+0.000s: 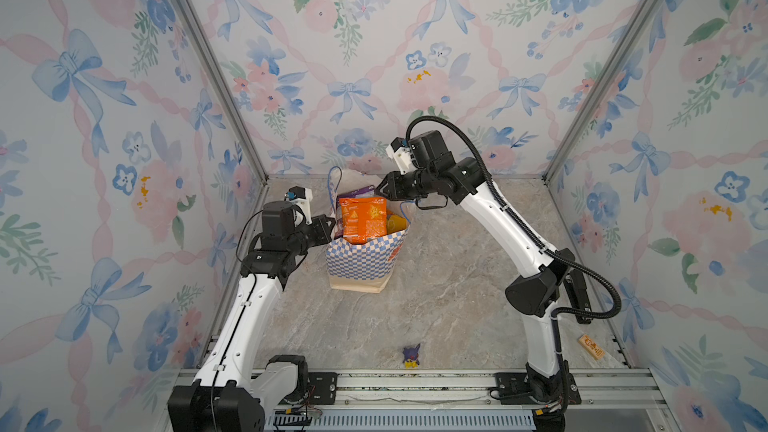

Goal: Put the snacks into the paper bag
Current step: 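Lower the orange chips bag into the paper bag and open the right gripper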

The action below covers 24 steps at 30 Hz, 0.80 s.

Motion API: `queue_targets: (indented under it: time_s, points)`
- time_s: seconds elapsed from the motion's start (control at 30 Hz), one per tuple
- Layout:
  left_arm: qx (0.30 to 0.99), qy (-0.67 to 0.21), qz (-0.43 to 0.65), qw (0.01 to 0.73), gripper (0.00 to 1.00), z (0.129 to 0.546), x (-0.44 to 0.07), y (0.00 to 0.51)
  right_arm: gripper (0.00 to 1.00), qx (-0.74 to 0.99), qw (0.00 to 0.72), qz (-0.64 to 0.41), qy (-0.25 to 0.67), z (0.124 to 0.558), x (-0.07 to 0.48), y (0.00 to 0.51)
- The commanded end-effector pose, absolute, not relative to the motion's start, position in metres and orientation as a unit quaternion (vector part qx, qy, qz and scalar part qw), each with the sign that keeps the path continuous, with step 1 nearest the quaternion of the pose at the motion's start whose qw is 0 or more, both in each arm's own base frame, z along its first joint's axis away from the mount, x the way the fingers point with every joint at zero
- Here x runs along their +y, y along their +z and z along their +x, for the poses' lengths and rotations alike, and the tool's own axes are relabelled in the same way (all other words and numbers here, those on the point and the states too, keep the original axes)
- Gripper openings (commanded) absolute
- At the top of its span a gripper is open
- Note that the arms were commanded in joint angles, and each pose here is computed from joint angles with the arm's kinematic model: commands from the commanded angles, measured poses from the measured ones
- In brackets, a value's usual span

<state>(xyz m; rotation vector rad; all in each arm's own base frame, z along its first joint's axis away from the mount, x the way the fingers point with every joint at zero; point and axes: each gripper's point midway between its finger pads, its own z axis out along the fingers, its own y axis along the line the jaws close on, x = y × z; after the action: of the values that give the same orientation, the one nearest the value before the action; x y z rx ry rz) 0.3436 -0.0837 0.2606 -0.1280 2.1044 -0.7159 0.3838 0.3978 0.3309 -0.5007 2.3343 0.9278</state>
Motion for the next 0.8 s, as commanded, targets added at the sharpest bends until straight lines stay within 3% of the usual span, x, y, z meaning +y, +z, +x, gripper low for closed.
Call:
queue_targets:
  time_s: [0.0, 0.13, 0.47, 0.67, 0.77]
  points:
    - [0.843, -0.293, -0.036, 0.450, 0.00, 0.342, -0.086, 0.273, 0.29, 0.877, 0.289, -0.205, 0.325, 0.374, 0.390, 0.336]
    - [0.843, -0.293, -0.037, 0.449, 0.00, 0.343, -0.086, 0.273, 0.35, 0.876, 0.299, -0.215, 0.312, 0.371, 0.384, 0.343]
    - [0.832, -0.292, -0.036, 0.470, 0.24, 0.341, -0.084, 0.291, 0.44, 0.837, 0.374, -0.235, 0.323, 0.340, 0.350, 0.420]
    - [0.821, -0.293, -0.033, 0.489, 0.26, 0.334, -0.083, 0.308, 0.49, 0.820, 0.430, -0.213, 0.312, 0.325, 0.311, 0.456]
    - [0.815, -0.280, -0.033, 0.505, 0.27, 0.327, -0.078, 0.321, 0.50, 0.832, 0.444, -0.182, 0.277, 0.332, 0.283, 0.449]
